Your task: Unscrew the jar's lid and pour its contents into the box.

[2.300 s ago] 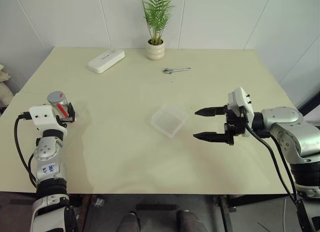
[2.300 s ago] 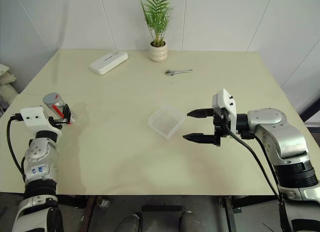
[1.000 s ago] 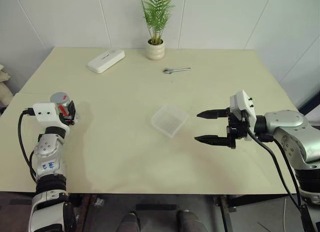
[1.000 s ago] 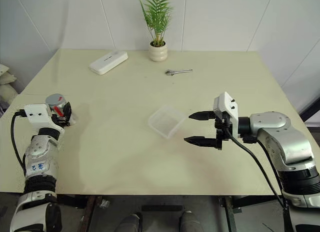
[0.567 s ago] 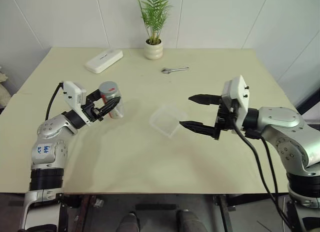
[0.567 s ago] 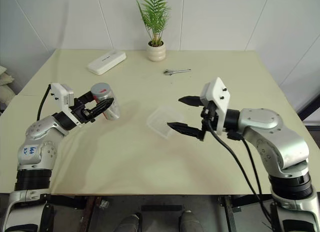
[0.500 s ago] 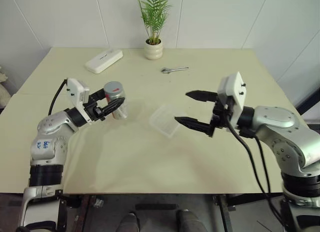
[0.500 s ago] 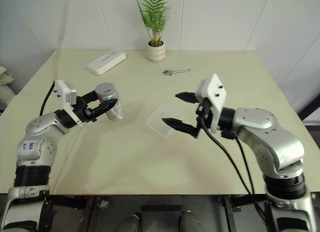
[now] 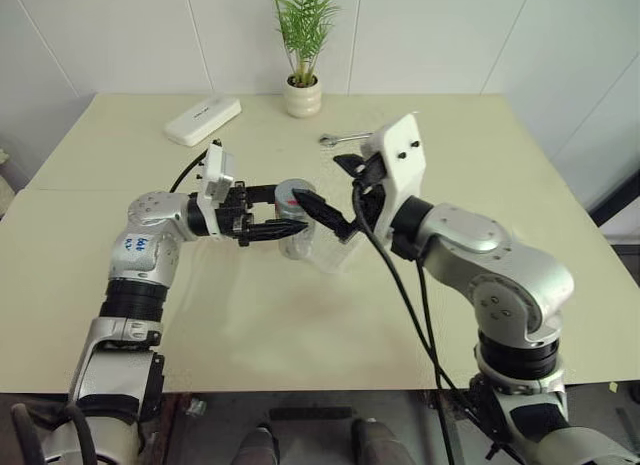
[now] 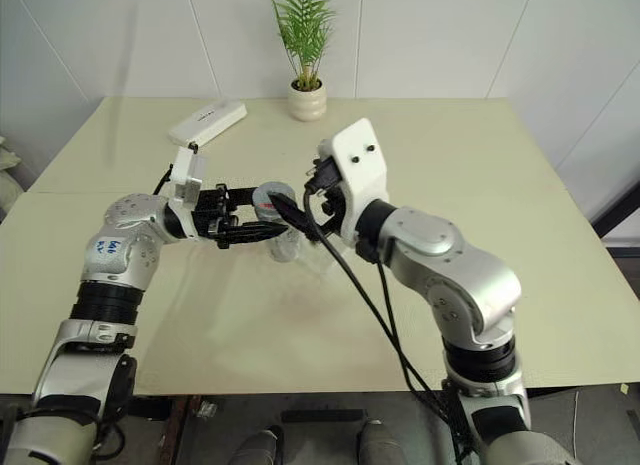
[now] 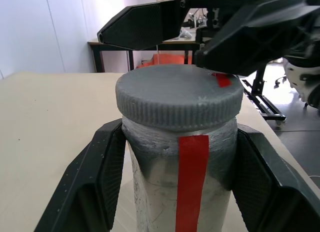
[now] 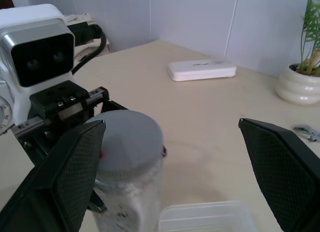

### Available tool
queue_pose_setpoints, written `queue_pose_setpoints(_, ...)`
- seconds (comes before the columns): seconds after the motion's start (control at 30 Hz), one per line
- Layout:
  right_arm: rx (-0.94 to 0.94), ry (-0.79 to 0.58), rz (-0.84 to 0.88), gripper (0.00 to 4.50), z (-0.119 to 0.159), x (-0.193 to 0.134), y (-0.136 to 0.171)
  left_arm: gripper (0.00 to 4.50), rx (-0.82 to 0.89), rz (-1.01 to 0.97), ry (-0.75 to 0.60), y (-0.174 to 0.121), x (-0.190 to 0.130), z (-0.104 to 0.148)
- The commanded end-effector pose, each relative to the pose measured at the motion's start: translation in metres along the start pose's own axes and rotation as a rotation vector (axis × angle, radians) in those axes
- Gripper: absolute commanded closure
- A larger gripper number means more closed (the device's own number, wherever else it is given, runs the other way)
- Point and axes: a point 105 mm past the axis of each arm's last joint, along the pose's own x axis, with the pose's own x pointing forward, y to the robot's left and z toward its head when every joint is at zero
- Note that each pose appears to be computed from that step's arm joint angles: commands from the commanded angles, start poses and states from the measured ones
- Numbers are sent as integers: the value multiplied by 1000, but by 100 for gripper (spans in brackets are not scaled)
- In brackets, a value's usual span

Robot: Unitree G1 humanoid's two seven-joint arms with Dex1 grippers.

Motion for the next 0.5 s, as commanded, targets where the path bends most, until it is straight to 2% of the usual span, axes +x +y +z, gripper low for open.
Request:
queue_pose_setpoints(0.03,-23,-65,-7,0,17,-1,13,189,62,-44,-56,-2,8,15)
queue_pose_setpoints(0.27,-9,-64,12,0,15,2,25,189,43,-60,-45,-3,12,9)
queue_pose_setpoints(0.5,-35,-54,-25,0,13,2,22,189,42,-42,-56,-1,14,12)
